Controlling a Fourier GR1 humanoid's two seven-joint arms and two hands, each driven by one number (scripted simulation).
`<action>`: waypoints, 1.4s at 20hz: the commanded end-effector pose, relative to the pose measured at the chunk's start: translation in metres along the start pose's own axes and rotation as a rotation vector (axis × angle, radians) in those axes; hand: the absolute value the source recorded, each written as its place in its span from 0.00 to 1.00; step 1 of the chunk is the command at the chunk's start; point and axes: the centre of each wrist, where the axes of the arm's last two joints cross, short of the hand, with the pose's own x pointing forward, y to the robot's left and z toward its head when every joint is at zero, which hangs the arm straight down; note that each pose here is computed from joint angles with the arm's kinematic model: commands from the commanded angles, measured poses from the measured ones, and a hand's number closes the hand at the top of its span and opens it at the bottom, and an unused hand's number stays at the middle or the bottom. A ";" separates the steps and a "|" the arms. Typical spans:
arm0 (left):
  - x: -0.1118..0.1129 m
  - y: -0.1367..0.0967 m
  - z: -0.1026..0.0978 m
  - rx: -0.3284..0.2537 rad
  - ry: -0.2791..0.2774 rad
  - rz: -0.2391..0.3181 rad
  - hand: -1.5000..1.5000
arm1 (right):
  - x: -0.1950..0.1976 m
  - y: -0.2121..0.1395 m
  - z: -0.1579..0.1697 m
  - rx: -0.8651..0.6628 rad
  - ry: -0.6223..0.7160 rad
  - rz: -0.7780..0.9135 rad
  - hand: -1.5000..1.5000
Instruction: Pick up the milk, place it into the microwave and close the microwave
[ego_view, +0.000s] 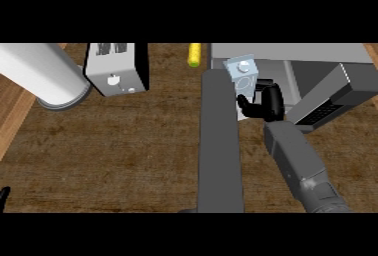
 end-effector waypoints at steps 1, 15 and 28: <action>-0.005 -0.007 -0.002 -0.015 0.006 0.016 0.00 | 0.005 0.012 -0.011 -0.042 -0.043 0.056 1.00; 0.003 0.018 -0.011 -0.049 -0.002 0.000 0.00 | 0.035 0.016 -0.051 -0.107 -0.172 0.538 1.00; -0.011 0.003 -0.023 -0.058 -0.013 0.010 0.00 | 0.026 -0.030 -0.048 -0.273 -0.072 0.585 1.00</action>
